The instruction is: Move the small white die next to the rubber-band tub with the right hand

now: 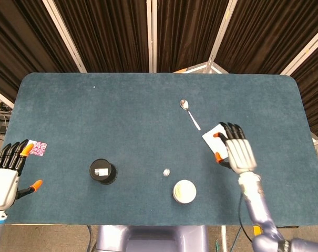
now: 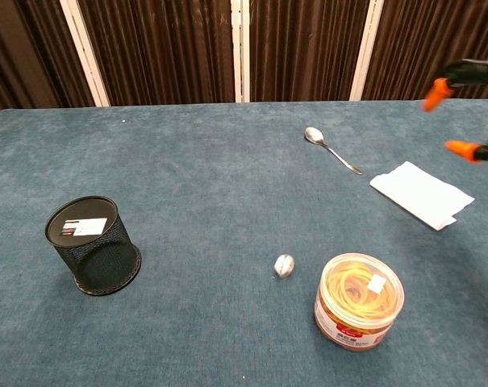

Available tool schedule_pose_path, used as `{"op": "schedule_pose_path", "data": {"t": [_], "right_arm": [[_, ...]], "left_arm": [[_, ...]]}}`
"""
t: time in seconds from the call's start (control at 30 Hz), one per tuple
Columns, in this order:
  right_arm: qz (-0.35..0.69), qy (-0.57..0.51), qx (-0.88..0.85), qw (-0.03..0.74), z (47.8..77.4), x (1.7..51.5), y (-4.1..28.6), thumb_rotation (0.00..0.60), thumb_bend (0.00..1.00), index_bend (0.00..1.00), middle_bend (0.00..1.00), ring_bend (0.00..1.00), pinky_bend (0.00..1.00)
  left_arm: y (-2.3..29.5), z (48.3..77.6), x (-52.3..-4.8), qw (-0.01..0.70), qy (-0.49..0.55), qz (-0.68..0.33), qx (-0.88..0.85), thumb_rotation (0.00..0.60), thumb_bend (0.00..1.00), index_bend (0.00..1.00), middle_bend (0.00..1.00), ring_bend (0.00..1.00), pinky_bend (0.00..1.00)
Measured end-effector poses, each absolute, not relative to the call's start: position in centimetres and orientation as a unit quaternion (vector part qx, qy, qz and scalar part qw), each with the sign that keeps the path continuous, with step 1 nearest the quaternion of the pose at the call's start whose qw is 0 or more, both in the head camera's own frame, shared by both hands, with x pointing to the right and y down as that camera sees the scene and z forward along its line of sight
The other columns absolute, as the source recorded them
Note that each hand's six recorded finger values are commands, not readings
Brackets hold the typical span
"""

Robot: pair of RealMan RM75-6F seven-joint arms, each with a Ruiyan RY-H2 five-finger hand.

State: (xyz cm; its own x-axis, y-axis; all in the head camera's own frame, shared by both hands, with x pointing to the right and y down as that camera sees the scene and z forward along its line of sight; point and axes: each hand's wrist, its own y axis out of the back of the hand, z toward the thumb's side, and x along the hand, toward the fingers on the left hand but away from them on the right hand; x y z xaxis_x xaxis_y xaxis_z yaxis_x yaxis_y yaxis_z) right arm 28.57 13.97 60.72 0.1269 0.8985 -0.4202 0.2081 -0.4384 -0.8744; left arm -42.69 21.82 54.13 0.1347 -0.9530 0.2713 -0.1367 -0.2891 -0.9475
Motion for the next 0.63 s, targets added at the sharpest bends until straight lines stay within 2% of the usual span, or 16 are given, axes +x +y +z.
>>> {"op": "schedule_pose_path", "data": {"t": [0.13,0.4,0.63], "right_arm": [[0.529,-0.422,-0.655,0.335,60.1,31.8,16.1,0.6,0.23,0.24,0.0,0.0,0.0],[0.537,-0.455,-0.627,0.334,58.0,38.3,20.5,0.6,0.21,0.19,0.0,0.0,0.0],[0.532,-0.458,-0.625,0.341,57.0,40.4,21.9,0.6,0.21,0.18,0.0,0.0,0.0]], "left_arm": [[22.0,54.3,-42.7,0.41,0.429,-0.499,-0.632,0.6,0.04,0.0,0.0,0.0,0.0],[22.2,54.6,-42.5,0.416,0.421,-0.504,-0.629,0.6,0.04,0.0,0.0,0.0,0.0],[22.4,54.9,-42.0,0.422,0.412,-0.507,-0.629,0.6,0.04,0.0,0.0,0.0,0.0]]}}
